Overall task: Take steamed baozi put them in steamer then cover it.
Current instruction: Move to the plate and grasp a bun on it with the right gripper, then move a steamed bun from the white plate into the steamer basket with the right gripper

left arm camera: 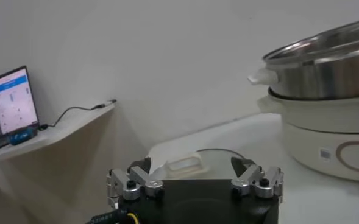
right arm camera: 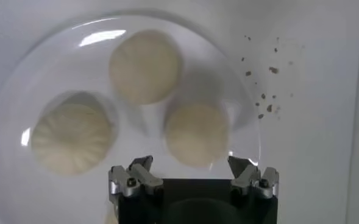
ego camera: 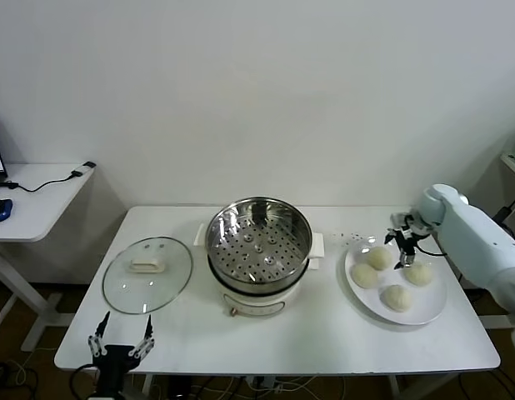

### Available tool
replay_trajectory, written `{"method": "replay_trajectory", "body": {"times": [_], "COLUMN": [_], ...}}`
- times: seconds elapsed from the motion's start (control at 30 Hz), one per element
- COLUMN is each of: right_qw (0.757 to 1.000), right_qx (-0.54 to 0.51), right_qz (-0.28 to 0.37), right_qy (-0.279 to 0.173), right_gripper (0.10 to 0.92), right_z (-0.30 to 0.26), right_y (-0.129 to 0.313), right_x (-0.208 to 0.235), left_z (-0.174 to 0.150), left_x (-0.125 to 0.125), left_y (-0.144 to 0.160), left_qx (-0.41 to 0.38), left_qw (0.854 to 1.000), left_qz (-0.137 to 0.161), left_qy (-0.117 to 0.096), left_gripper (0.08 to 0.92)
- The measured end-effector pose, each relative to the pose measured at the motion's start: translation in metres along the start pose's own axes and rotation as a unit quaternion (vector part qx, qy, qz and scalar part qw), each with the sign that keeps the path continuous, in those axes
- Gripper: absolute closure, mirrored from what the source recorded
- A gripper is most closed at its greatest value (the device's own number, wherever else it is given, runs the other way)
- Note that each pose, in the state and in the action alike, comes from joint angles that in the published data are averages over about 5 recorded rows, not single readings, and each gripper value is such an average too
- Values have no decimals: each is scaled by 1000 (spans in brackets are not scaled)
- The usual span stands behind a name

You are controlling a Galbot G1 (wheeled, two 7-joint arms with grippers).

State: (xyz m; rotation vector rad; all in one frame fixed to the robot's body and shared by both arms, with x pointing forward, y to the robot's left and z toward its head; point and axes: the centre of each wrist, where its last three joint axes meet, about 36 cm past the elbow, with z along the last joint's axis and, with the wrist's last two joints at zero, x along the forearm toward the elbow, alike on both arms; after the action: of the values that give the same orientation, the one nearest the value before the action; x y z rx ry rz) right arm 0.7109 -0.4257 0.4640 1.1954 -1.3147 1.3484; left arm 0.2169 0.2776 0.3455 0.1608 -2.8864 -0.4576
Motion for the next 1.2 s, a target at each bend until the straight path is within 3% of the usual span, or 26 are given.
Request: {"method": "replay_trajectory", "body": {"times": [0.4, 0.63, 0.83, 1.2], "right_qw": [1000, 1000, 1000, 999], "right_qx": [3, 3, 4, 41], "right_qz": [-15, -17, -17, -4], "right_qy": [-2, 1, 3, -3], "right_gripper": [200, 302, 325, 327], "right_z": [-19, -19, -16, -23], "right_y": [-9, -12, -13, -31], "right_x": [-19, -19, -17, 22], "left_z": [3, 5, 6, 8], "left_x": [3, 6, 7, 11], "left_y": [0, 0, 0, 0], "left_qx": [1, 0, -1, -2], "left_qw": [1000, 1000, 1000, 1000], "left_qz": [3, 5, 6, 7], "left_qy": [0, 2, 4, 7], "left_gripper": [177, 177, 177, 177]}}
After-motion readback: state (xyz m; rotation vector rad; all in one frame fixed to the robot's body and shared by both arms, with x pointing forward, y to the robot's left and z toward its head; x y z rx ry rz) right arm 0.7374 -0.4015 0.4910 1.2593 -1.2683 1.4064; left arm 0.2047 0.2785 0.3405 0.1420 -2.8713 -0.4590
